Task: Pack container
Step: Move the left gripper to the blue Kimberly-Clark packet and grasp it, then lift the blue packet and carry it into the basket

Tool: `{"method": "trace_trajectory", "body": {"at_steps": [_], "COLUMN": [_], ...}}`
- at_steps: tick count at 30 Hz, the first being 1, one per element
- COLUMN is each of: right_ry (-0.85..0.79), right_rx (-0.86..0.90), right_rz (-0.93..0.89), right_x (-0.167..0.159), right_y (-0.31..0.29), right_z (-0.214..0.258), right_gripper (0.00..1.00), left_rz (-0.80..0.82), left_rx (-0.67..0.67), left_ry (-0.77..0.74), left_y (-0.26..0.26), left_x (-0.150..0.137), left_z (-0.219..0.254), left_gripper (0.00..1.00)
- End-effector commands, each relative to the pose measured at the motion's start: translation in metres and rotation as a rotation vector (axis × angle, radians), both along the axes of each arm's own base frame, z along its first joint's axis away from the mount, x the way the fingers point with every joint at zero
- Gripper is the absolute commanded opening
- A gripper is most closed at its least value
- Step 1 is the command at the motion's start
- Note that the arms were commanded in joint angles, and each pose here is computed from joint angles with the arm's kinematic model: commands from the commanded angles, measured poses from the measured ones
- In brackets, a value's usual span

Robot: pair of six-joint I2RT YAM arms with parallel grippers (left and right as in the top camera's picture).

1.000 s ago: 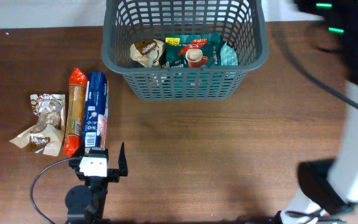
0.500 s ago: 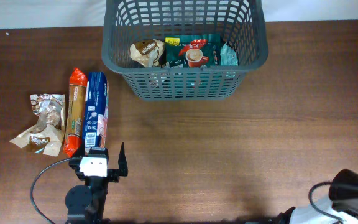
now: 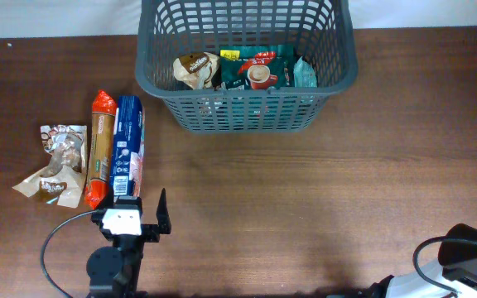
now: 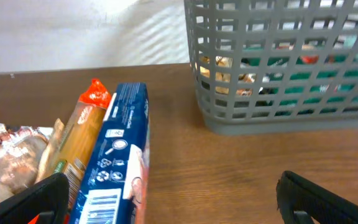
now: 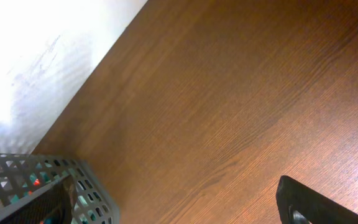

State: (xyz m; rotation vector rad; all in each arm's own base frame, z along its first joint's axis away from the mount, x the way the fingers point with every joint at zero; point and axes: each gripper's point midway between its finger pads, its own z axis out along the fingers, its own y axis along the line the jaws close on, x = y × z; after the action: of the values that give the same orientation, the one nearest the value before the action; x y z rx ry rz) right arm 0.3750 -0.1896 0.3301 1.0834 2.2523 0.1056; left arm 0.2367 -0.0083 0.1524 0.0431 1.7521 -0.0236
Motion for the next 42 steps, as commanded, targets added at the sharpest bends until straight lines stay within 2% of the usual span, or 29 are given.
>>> {"method": "trace_trajectory", "body": {"at_steps": [1,3,4,8,11,15,18,23,26,28,29,33,34,42], "right_ry": [-0.022,-0.022,-0.022,-0.022,-0.022,-0.022,-0.022,-0.022,-0.022,-0.022,-0.022,-0.022,-0.022,-0.022], "right_rx": [0.004,0.004,0.004,0.004,0.004,0.004,0.004,0.004,0.004,0.004,0.004,0.004,0.004,0.004], "right_rz": [-0.002,-0.002,-0.002,-0.002,-0.002,-0.002,-0.002,-0.002,-0.002,-0.002,-0.002,-0.002,-0.002,-0.002], "right_x": [-0.004,-0.004,-0.004,-0.004,-0.004,-0.004,-0.004,-0.004,-0.004,-0.004,-0.004,-0.004,-0.004,-0.004], "right_y": [0.003,0.004,0.004,0.004,0.004,0.004,0.003,0.004,0.004,0.004,0.004,0.004,0.004,0.004], "right_z": [0.007,0.007,0.007,0.007,0.007,0.007,0.007,0.007,0.007,0.007,0.007,0.007,0.007,0.007], "right_gripper": [0.99,0.99,0.99,0.99,0.99,0.99,0.99,0.99,0.99,0.99,0.99,0.99,0.99,0.99], "left_rz": [0.049,0.148,0.22,0.342,0.326,0.283,0.301,0.159,0.081,0.046,0.034,0.022,0.004,0.064], "left_rx": [-0.13,-0.181,-0.206,-0.159,-0.004,0.23,0.249,0.073,-0.015,-0.05,-0.063,-0.063,-0.049,0.03], "left_ry": [-0.055,-0.055,-0.067,-0.01,0.16,0.343,0.515,0.75,0.844,0.898,0.949,1.05,1.086,1.248], "left_y": [0.005,0.021,0.032,0.052,0.053,0.057,0.068,0.058,0.051,0.046,0.045,0.043,0.042,0.061], "left_x": [-0.007,-0.014,-0.019,-0.017,0.013,0.054,0.084,0.123,0.135,0.139,0.143,0.142,0.141,0.138], "left_z": [0.041,0.064,0.089,0.142,0.167,0.172,0.149,0.086,0.051,0.031,0.012,-0.019,-0.032,-0.09], "left_gripper": [0.99,0.99,0.99,0.99,0.99,0.99,0.99,0.99,0.99,1.0,0.78,0.79,0.86,0.87]}}
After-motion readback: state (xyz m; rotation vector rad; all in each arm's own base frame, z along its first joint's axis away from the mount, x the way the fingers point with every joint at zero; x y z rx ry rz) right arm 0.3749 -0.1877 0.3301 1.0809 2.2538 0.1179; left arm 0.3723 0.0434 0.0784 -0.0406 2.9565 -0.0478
